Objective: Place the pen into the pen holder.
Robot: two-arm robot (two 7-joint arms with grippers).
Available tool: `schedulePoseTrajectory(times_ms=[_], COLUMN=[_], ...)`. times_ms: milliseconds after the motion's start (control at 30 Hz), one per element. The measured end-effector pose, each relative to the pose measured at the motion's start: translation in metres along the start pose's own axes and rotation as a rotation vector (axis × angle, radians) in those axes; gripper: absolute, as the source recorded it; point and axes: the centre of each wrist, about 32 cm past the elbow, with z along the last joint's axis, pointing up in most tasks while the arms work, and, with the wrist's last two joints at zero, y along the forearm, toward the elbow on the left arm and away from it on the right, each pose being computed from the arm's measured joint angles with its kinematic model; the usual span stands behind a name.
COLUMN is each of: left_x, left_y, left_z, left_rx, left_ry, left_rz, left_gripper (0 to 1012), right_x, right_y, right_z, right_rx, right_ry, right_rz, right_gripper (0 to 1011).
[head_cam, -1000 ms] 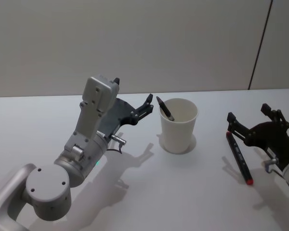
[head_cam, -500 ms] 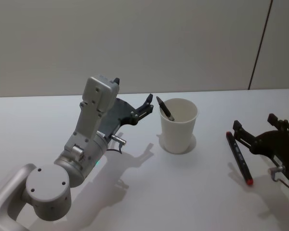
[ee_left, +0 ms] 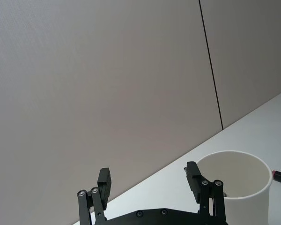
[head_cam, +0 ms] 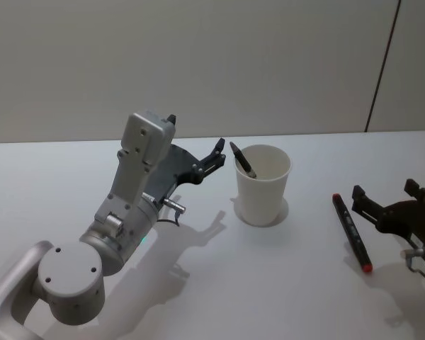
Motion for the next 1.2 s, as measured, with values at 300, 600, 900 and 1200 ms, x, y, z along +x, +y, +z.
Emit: schedulePoseTrajectory(times_ms=[300,600,900,1200], left_x=[0.0000,0.0000,0.0000,0.0000], left_y=[0.0000,0.0000,0.0000,0.0000], left_z=[0.0000,0.0000,0.0000,0.0000], left_rx=[0.000,0.000,0.000,0.000], left_ry=[0.000,0.000,0.000,0.000], left_rz=[0.000,0.000,0.000,0.000], left_gripper=[1001,1001,1001,1001], right_x=[-0.003,-0.006,-0.009,-0.011], right_y=[0.000,0.006,0.014,0.024], right_z=[0.004,0.007,0.006,0.004], right_rx=[-0.073,-0.144,-0.204,-0.240], right_ry=[0.019,0.030,0.026,0.013], right_rz=[-0.033,-0.054,-0.070,-0.084], right_gripper=[1001,1001,1001,1001])
